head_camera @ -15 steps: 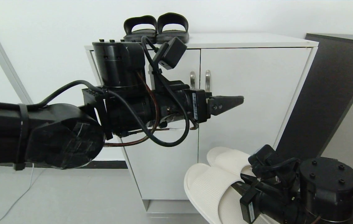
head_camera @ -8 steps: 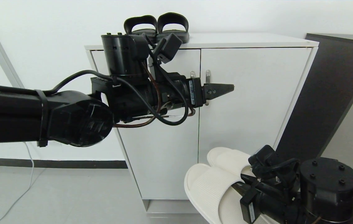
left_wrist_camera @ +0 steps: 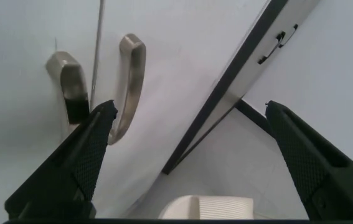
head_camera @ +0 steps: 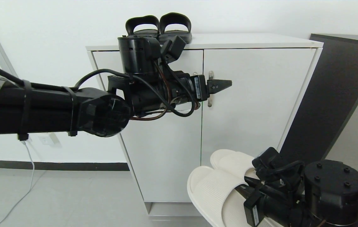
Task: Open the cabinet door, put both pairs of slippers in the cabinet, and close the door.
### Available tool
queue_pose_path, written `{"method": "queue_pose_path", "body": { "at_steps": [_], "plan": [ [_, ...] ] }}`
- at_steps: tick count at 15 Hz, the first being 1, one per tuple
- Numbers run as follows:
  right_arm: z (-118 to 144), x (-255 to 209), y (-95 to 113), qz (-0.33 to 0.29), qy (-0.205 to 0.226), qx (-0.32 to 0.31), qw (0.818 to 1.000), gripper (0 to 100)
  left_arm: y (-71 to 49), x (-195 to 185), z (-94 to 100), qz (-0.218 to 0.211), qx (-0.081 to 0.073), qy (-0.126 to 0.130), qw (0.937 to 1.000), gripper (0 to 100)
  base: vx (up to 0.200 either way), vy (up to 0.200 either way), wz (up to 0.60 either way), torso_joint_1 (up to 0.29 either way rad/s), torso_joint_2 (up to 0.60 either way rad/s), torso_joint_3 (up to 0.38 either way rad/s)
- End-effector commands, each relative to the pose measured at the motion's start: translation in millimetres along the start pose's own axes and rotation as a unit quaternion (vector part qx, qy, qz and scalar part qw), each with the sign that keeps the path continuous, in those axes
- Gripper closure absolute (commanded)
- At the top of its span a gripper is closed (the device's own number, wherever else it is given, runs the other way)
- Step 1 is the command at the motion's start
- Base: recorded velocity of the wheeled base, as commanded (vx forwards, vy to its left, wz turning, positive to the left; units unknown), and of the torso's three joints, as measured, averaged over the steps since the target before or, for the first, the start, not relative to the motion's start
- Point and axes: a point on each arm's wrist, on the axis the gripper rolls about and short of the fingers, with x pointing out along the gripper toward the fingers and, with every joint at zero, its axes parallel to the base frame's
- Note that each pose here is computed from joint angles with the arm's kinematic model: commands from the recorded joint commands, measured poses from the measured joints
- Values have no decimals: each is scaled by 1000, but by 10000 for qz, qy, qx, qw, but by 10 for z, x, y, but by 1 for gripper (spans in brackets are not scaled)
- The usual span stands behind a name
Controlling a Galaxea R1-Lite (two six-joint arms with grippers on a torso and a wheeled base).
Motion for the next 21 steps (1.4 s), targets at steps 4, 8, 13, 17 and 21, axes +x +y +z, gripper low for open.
{"method": "queue_pose_path", "body": {
  "at_steps": [4,8,13,17,21],
  "plan": [
    [7,-9,0,3,-19,3,10000,100,104,209,-87,32,-49,128,9999,0,0,0,0,0,0,0],
    [7,-9,0,3,-19,3,10000,100,115,272,-72,1,-34,69,10000,100,0,0,0,0,0,0],
    [-23,-59,15,70,30,-31,10000,100,24,138,-57,-23,-56,98,9999,100,0,0,0,0,0,0],
    [-88,-254,52,1023,56,-121,9947,100,-251,-75,-102,-261,-70,251,9993,100,0,0,0,0,0,0],
    [-118,-307,57,1312,85,-136,9912,100,-491,-292,-187,-582,-136,26,9982,100,0,0,0,0,0,0]
  ]
}}
